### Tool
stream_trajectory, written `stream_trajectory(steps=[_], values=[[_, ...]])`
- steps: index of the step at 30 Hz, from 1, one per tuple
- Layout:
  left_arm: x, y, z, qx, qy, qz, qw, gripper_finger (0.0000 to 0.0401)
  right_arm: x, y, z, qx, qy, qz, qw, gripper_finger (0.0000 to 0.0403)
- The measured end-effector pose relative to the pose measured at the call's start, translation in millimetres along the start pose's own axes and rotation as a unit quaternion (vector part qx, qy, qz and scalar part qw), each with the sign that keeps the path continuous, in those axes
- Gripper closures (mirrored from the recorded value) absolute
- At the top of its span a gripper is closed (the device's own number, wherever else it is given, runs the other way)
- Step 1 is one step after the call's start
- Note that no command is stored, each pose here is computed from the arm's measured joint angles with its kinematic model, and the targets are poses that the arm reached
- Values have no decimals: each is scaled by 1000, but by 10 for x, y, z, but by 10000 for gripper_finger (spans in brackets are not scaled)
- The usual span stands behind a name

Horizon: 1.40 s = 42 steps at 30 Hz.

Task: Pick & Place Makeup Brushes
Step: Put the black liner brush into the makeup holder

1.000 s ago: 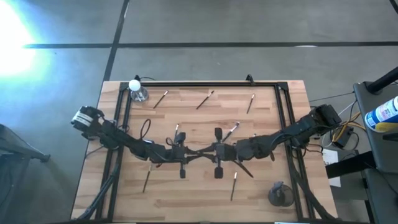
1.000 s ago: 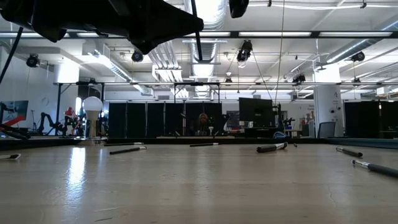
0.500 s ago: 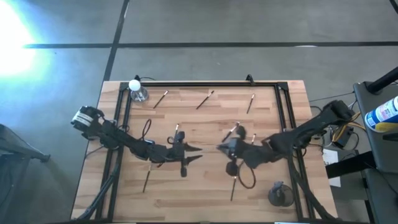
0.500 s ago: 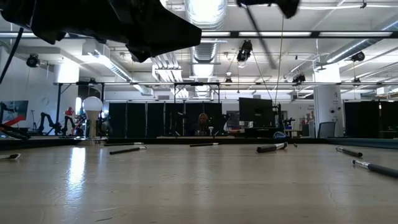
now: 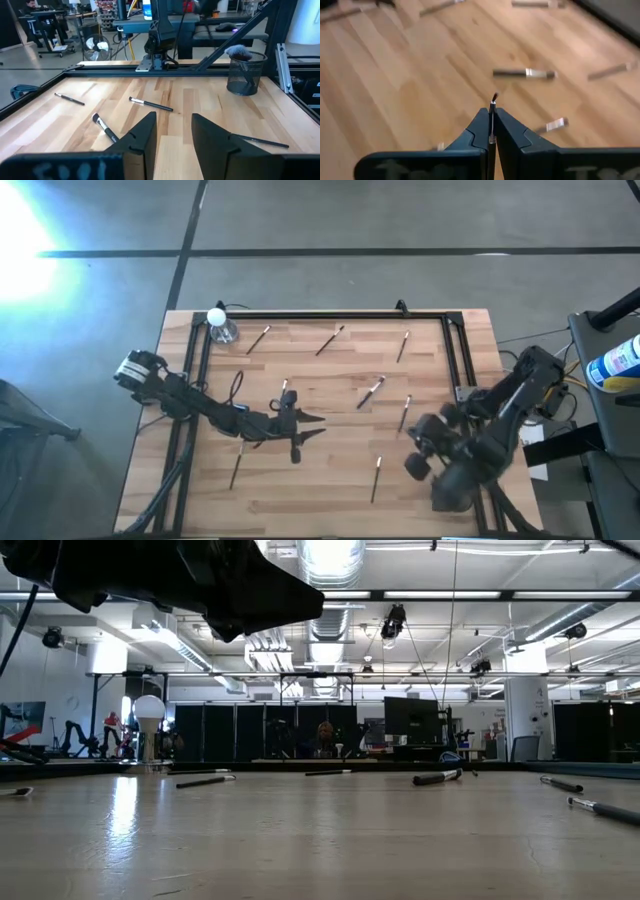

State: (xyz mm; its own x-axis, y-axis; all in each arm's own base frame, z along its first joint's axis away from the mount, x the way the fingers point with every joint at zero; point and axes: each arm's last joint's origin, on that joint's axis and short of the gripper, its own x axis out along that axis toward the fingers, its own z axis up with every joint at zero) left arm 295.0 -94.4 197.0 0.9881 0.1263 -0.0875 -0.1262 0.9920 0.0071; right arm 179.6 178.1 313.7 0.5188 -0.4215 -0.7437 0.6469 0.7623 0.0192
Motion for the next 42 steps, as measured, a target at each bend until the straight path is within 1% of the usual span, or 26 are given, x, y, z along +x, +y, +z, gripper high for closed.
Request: stream_trajectory(steps=[5,9,13,17,20,26,32,37,42], values=[[0,0,-5,2,3,0,1000,285,-192,110,-246,13,37,-7,999,391],[-1,1,-13,4,7,0,1000,285,-314,211,-464,4,55,-4,998,392],[-1,1,-29,8,14,0,1000,285,-442,292,-677,-5,69,9,998,392],[-1,3,-34,10,17,0,1000,285,-552,319,-782,3,68,26,997,391],[-1,3,-34,10,17,0,1000,285,-539,329,-848,10,61,23,998,391],[-4,5,-50,13,22,0,1000,285,-406,310,-1033,6,57,-11,998,391],[-13,17,-77,15,27,2,1000,285,-332,256,-1246,15,55,-39,998,390],[-9,28,-78,15,27,3,1000,285,-352,249,-1387,21,50,-39,998,390],[-8,30,-78,15,27,4,999,285,-336,264,-1467,24,44,-44,998,390]])
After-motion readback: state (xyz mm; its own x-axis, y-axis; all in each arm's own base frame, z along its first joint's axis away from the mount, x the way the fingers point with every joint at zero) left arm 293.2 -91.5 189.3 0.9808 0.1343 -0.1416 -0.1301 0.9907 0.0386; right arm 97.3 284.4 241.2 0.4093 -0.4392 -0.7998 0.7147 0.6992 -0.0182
